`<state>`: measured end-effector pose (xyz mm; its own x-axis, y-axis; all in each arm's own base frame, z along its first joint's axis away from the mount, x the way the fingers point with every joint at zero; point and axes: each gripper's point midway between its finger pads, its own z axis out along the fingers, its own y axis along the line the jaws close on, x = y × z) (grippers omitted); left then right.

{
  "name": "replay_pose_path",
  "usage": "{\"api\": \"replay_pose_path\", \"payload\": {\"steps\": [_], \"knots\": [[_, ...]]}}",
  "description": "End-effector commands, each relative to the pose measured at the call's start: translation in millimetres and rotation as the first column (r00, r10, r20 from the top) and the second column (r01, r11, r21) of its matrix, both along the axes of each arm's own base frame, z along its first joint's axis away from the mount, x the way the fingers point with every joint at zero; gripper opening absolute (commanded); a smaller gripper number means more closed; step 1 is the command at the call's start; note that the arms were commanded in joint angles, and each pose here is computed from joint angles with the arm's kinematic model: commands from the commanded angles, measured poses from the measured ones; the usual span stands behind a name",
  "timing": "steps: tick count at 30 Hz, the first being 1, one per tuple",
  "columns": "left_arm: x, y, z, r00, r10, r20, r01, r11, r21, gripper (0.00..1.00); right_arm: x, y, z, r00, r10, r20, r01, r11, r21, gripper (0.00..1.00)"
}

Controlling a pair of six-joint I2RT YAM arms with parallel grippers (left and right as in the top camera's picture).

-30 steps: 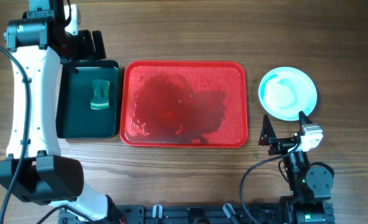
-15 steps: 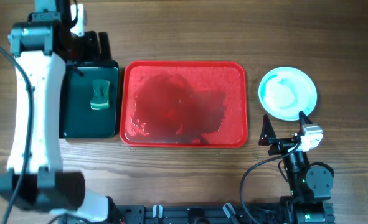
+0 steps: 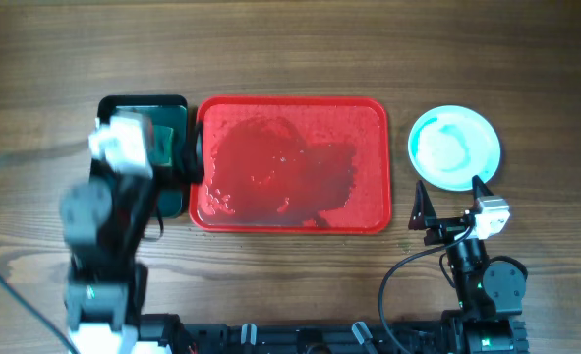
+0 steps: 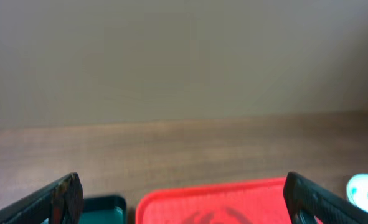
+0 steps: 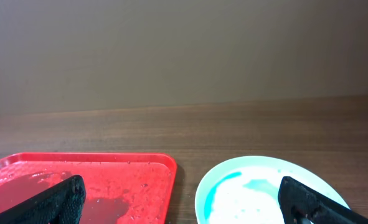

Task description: Clean dirty plates on tray and stack at the side

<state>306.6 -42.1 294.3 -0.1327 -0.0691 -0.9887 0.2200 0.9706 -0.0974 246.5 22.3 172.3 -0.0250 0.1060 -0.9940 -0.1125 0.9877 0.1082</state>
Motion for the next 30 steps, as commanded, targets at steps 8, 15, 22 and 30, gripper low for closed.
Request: {"api": "replay_pose_path", "payload": {"steps": [8,15,22,30], "knots": [[-55,18,-95,0.988,0.068,0.140,-0.068,0.998,-0.004,1.00,0,-2,1,1.000,-0.011,0.005,0.011,1.000,0.003,1.00],[-62,18,-124,0.993,0.069,0.098,-0.070,0.998,0.000,1.00,0,-2,1,1.000,-0.011,0.005,0.011,1.000,0.004,1.00],[-63,17,-133,0.996,0.068,0.062,-0.068,0.998,0.000,1.00,0,-2,1,1.000,-0.011,0.005,0.011,1.000,0.004,1.00],[-63,17,-133,0.996,0.068,0.059,-0.068,0.998,0.000,1.00,0,-2,1,1.000,-0.011,0.005,0.011,1.000,0.003,1.00]]}}
